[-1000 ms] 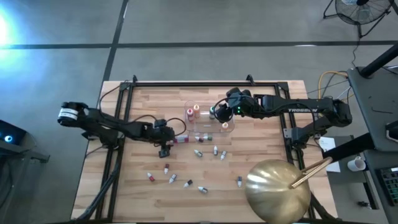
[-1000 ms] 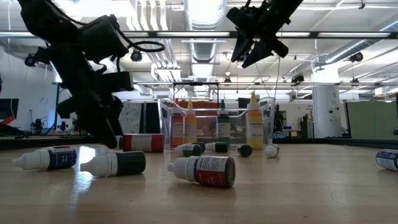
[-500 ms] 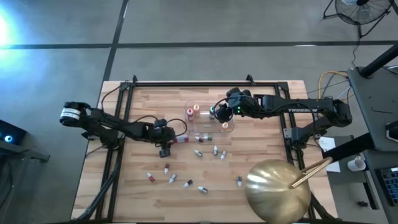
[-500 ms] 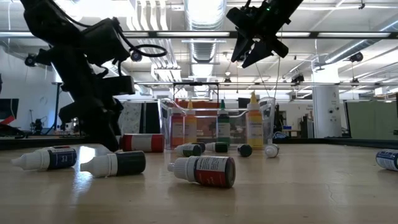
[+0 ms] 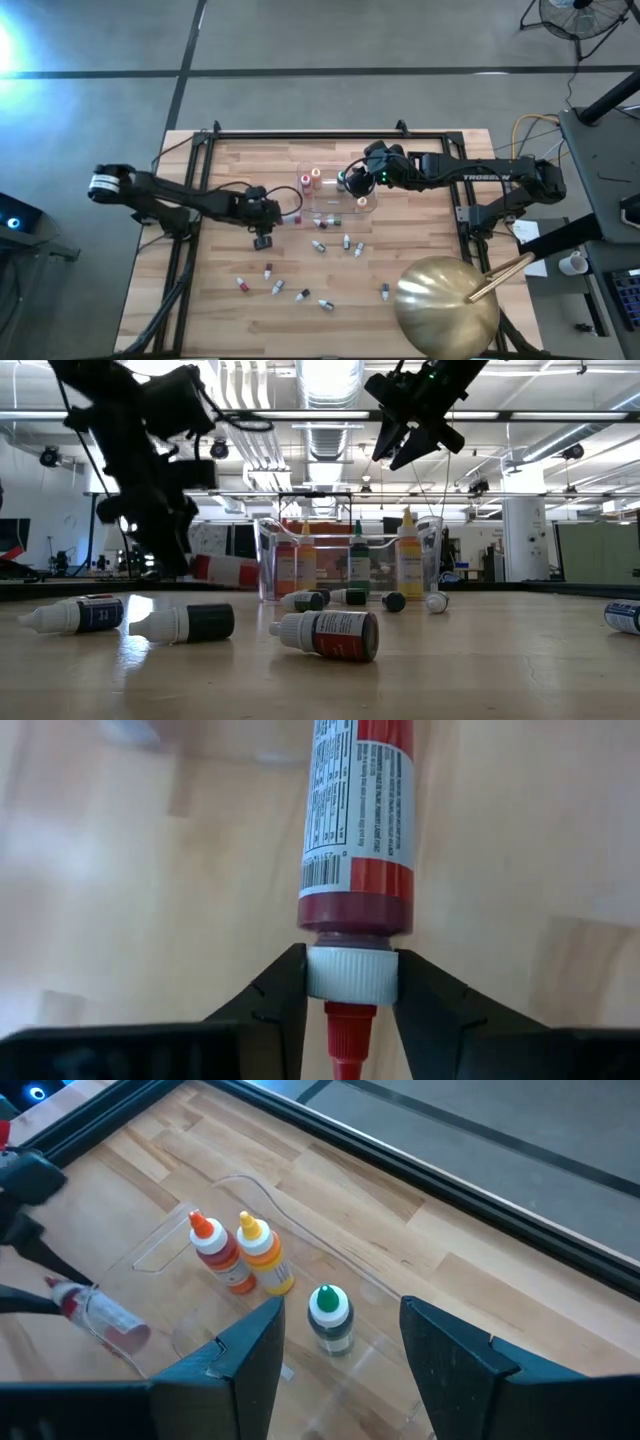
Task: Pick & Place food coloring
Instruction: Put the large red food coloring bottle in the transparent bin
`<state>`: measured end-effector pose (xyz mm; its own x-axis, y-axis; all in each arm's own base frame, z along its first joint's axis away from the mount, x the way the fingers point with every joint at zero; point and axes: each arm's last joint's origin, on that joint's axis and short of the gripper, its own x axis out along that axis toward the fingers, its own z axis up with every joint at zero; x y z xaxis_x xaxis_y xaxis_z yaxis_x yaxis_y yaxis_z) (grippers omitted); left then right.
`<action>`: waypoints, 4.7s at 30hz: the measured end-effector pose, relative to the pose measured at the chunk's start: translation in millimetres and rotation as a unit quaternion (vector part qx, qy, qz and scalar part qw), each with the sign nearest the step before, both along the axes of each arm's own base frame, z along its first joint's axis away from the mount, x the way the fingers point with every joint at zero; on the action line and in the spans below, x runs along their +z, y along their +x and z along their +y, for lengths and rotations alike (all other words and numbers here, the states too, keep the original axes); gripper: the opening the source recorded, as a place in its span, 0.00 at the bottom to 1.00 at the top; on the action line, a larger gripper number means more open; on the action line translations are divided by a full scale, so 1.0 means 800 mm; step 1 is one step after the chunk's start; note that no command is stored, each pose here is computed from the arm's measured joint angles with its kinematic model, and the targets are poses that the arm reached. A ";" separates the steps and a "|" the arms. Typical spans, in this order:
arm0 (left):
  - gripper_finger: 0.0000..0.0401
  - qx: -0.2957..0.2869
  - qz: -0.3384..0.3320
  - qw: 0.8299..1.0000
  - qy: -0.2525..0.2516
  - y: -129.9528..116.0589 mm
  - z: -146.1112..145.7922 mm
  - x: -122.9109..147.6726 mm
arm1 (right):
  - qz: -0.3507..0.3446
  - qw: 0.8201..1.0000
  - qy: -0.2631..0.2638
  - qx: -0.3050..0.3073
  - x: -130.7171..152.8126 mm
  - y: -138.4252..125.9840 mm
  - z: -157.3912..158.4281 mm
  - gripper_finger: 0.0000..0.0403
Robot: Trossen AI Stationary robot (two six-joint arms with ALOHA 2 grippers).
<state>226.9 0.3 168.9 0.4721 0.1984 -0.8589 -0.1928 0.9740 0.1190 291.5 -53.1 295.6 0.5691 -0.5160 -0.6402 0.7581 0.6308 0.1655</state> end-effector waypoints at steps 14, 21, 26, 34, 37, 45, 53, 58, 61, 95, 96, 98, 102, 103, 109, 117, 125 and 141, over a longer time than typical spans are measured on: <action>0.25 0.044 0.106 0.990 -0.082 -0.036 -0.002 0.057 | 0.005 1.000 -0.002 0.003 -0.003 -0.001 0.000 0.48; 0.25 0.146 0.186 0.946 -0.222 -0.045 -0.010 0.046 | 0.006 1.000 -0.002 0.003 -0.003 -0.001 0.000 0.48; 0.25 0.193 0.277 0.915 -0.222 -0.062 -0.011 0.058 | 0.009 1.000 -0.002 0.004 -0.005 -0.001 0.000 0.48; 0.25 0.194 0.405 0.854 -0.261 -0.060 -0.013 0.076 | 0.024 1.000 0.007 -0.001 -0.022 -0.005 0.001 0.48; 0.25 0.181 0.437 0.842 -0.260 -0.048 -0.013 0.065 | 0.024 0.999 0.021 -0.017 -0.031 -0.008 0.001 0.48; 0.25 0.129 0.536 0.797 -0.247 -0.020 -0.013 0.023 | 0.014 0.999 0.025 -0.018 -0.027 -0.006 0.003 0.48; 0.26 0.099 0.562 0.784 -0.243 -0.008 -0.013 0.009 | 0.005 1.000 0.011 -0.006 -0.013 -0.003 0.002 0.48; 0.27 0.093 0.566 0.791 -0.212 -0.008 -0.011 0.009 | 0.007 1.000 0.011 -0.005 -0.014 -0.003 0.002 0.48; 0.27 0.085 0.567 0.792 -0.211 -0.008 -0.011 0.008 | 0.007 1.000 0.010 -0.005 -0.014 -0.003 0.002 0.48; 0.43 0.076 0.502 0.847 -0.154 -0.007 -0.006 0.043 | 0.018 1.000 0.010 -0.006 -0.022 -0.005 0.002 0.48; 0.43 0.083 0.493 0.852 -0.154 -0.008 -0.006 0.048 | 0.018 1.000 0.010 -0.006 -0.023 -0.005 0.002 0.48; 0.43 0.100 0.468 0.864 -0.154 -0.011 -0.006 0.062 | 0.019 1.000 0.011 -0.006 -0.023 -0.005 0.002 0.48; 0.43 0.149 0.397 0.893 -0.152 -0.025 -0.005 0.093 | 0.019 1.000 0.011 -0.006 -0.023 -0.005 0.002 0.48; 0.43 0.162 0.381 0.897 -0.153 -0.029 -0.005 0.099 | 0.019 1.000 0.011 -0.006 -0.023 -0.005 0.002 0.48; 0.43 0.269 0.282 0.907 -0.158 -0.060 -0.002 0.129 | 0.021 1.000 0.010 -0.005 -0.024 -0.005 0.002 0.48; 0.43 0.397 0.176 0.879 -0.196 -0.105 -0.002 0.130 | 0.026 1.000 0.011 -0.005 -0.028 -0.006 0.003 0.48; 0.43 0.481 0.150 0.835 -0.222 -0.130 -0.002 0.106 | 0.028 1.000 0.011 -0.005 -0.030 -0.007 0.003 0.48; 0.43 0.480 0.111 0.832 -0.257 -0.122 -0.003 0.084 | 0.030 0.999 0.013 -0.006 -0.032 -0.007 0.003 0.48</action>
